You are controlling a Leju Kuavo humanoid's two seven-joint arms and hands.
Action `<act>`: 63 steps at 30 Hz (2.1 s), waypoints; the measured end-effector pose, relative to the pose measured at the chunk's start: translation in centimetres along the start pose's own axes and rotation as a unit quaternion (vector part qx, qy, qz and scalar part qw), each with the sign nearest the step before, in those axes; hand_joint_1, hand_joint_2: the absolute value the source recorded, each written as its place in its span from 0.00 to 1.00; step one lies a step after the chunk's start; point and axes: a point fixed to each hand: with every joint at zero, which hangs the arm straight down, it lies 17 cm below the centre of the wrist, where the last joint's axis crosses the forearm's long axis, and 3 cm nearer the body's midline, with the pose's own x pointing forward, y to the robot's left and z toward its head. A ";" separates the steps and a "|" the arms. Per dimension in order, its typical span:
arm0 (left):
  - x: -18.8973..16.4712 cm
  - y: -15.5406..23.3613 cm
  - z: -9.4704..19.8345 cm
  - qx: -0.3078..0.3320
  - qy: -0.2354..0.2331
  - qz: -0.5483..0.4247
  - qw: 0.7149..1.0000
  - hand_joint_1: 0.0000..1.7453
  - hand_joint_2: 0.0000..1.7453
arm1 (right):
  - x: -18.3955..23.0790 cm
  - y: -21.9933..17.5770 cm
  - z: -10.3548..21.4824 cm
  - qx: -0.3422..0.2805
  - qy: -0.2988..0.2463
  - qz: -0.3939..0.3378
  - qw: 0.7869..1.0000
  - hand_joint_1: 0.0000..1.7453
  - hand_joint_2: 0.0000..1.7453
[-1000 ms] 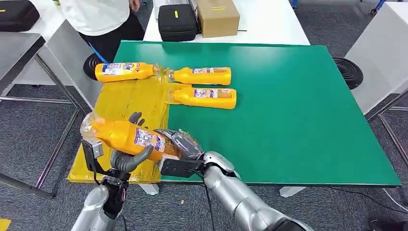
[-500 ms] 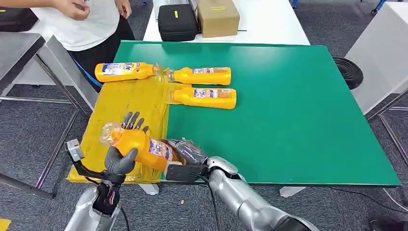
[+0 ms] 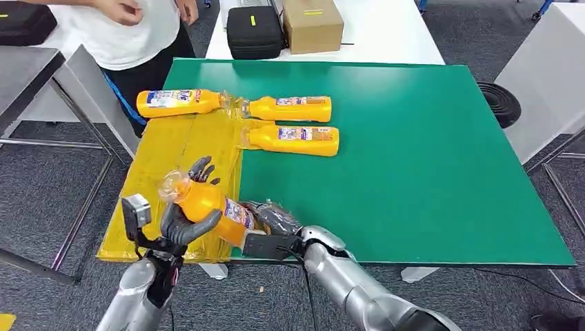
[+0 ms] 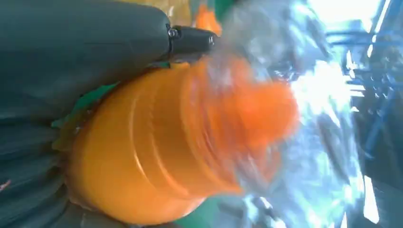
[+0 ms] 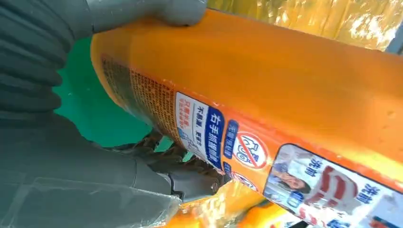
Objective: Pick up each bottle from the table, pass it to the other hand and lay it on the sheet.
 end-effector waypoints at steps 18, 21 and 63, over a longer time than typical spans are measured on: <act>-2.4 -1.0 -0.3 -0.023 0.036 -0.113 0.993 0.10 1.00 | -0.8 -0.4 1.1 -0.011 0.000 -0.034 0.999 1.00 1.00; -2.4 -1.9 0.1 -0.046 0.036 -0.075 0.995 0.10 1.00 | -0.7 -0.5 1.1 -0.011 -0.002 -0.033 0.999 1.00 1.00; -2.9 -0.7 1.0 -0.030 0.048 -0.080 0.995 1.00 1.00 | 2.2 -4.1 -0.2 -0.100 -0.040 -0.033 0.994 0.00 0.00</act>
